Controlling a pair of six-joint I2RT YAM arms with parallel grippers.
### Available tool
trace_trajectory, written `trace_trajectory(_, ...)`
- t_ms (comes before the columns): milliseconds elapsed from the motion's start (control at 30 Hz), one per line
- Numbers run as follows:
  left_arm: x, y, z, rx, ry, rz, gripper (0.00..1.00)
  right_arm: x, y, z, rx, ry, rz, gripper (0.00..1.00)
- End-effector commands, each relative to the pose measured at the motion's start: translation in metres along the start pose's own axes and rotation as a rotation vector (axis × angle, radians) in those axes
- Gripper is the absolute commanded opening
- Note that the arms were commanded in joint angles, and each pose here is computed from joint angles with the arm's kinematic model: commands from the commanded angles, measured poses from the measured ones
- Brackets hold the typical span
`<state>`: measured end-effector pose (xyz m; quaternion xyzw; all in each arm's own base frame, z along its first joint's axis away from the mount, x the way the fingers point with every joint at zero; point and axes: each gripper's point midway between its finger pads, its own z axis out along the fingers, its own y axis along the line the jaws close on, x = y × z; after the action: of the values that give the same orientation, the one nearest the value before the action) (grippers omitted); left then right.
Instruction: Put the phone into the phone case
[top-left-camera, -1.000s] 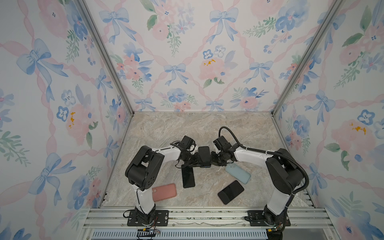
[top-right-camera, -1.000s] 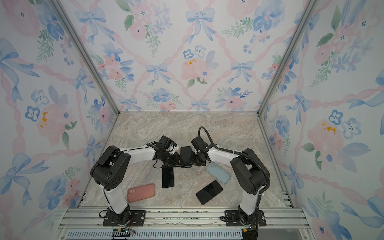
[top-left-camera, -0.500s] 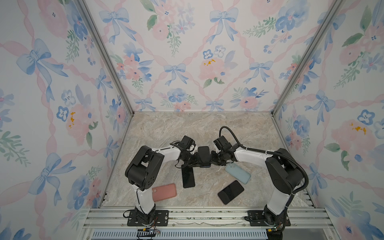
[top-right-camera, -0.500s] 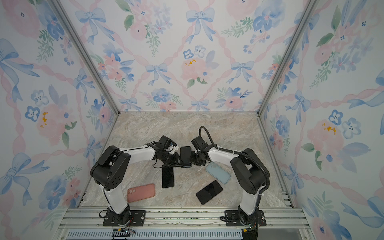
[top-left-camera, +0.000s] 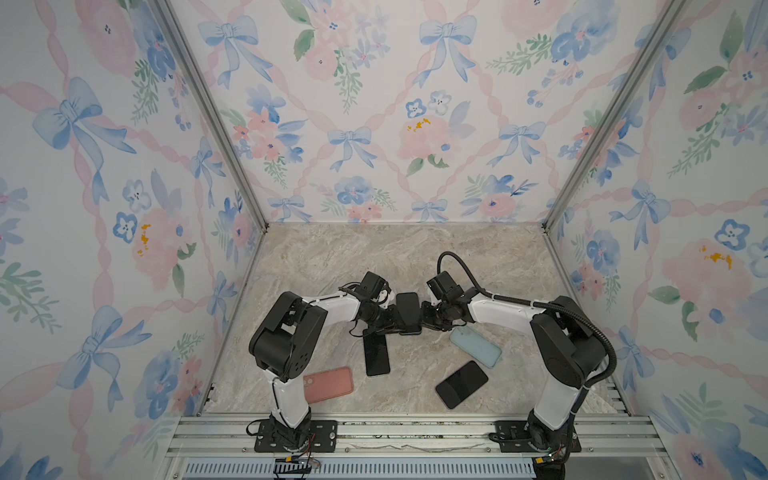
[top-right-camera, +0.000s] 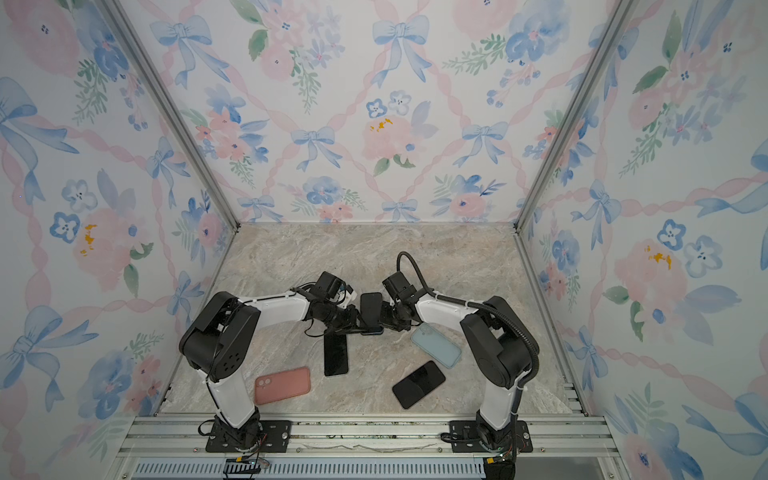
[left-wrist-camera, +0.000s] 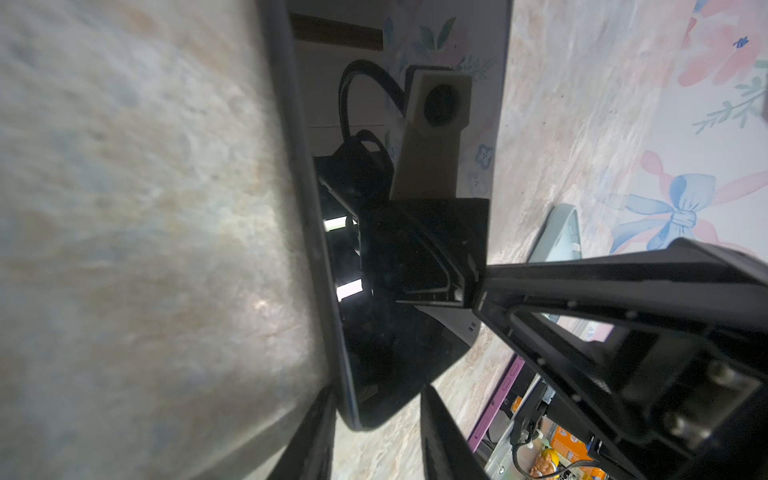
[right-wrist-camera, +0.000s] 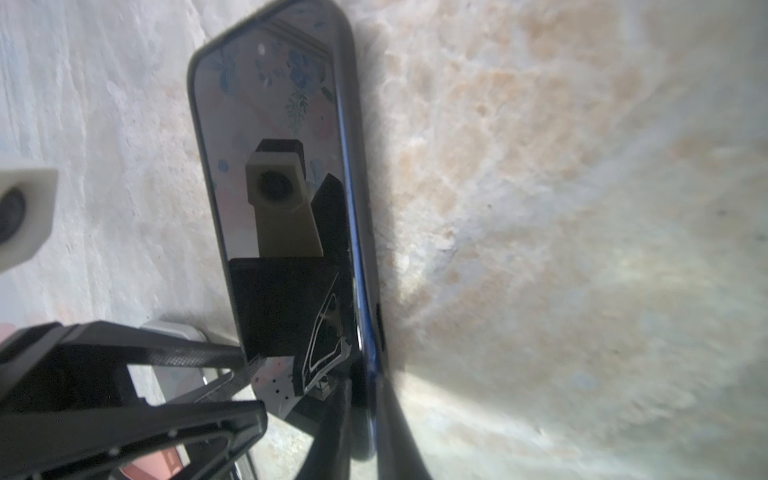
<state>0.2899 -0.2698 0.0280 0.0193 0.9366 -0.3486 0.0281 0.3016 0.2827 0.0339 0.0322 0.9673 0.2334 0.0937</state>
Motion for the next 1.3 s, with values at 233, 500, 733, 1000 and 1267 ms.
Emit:
trace_trajectory(233,-0.005,0.021,-0.008,-0.093,-0.034,-0.016,0.37,0.000,0.002,-0.017,-0.005,0.047,-0.043,0.21)
trace_trajectory(500,0.005,0.016,0.006,-0.090,0.016,-0.008,0.35,0.008,0.002,-0.007,-0.015,0.080,-0.039,0.18)
trace_trajectory(733,0.007,0.015,0.011,-0.087,0.030,-0.008,0.31,0.023,0.005,0.005,-0.021,0.121,-0.042,0.14)
trace_trajectory(1000,0.007,0.012,0.012,-0.078,0.033,-0.002,0.28,0.039,0.007,0.015,-0.004,0.151,-0.056,0.12)
trace_trajectory(1267,0.007,0.010,0.011,-0.072,0.033,0.001,0.26,0.050,-0.007,0.027,0.054,0.172,-0.053,0.10)
